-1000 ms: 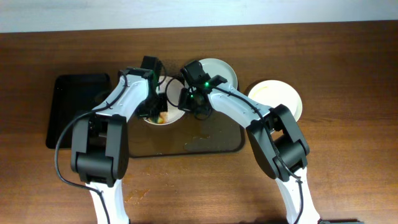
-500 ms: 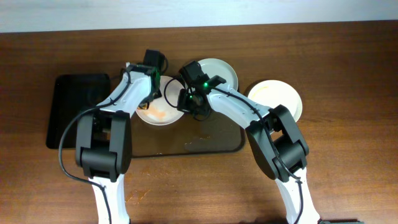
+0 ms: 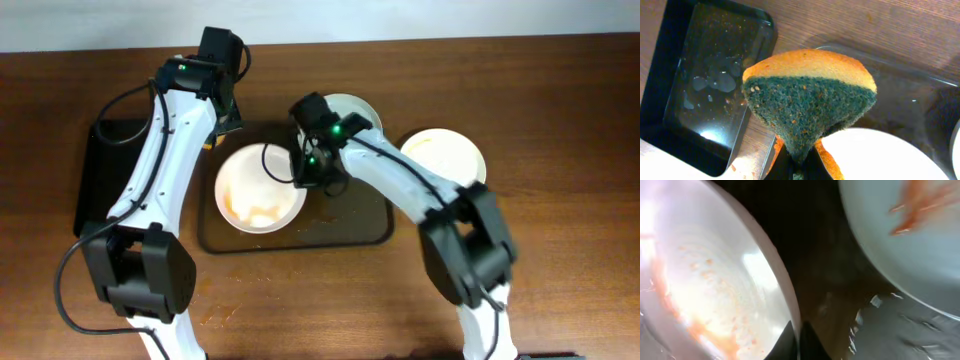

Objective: Clean dirty plates on tray and stack at the side
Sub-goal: 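Lift the scrubbed plate with the right gripper and carry it right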

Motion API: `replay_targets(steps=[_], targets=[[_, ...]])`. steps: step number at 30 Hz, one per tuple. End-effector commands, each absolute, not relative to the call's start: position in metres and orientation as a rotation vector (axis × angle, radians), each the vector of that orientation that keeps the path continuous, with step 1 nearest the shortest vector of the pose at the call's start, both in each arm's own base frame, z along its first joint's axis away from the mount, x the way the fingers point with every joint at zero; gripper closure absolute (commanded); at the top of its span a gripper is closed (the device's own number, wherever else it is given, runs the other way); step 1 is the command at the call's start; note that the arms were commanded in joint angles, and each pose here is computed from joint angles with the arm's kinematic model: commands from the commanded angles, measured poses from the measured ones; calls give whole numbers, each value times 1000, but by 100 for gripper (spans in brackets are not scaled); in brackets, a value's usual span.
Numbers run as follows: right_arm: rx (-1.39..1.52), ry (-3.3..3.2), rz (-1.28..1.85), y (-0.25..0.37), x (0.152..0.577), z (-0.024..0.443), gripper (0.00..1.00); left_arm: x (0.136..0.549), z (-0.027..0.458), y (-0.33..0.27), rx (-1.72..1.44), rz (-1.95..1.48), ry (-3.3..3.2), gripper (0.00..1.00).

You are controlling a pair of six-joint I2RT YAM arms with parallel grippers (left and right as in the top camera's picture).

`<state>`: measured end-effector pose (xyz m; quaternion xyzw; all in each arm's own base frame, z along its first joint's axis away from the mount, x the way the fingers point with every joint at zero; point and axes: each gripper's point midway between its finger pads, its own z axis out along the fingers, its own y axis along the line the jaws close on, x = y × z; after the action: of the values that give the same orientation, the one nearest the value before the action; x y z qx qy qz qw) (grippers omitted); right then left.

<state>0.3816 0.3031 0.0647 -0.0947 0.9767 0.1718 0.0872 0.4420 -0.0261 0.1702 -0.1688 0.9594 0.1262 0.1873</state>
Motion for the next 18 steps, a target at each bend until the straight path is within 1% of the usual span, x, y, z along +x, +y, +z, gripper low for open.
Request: replay_targets(steps=[1,4,6,9,14,18], targets=[[-358,2637,190,282,392,153,96,448,176,-14,-497,328,2678,99],[-355,2484,-72,270,385,189,96,457,174,-3,-569,202,2671,100],[-359,2309,-334,268,377,215,96,458,172,12,-638,116,2681,99],[-303,2066,-550,273,364,253,96,456,170,27,-712,16,2689,99],[-165,1818,-698,271,351,299,96,453,165,37,-745,16,2697,99],[-65,1705,-737,268,346,322,96,452,162,37,-747,18,2705,100]])
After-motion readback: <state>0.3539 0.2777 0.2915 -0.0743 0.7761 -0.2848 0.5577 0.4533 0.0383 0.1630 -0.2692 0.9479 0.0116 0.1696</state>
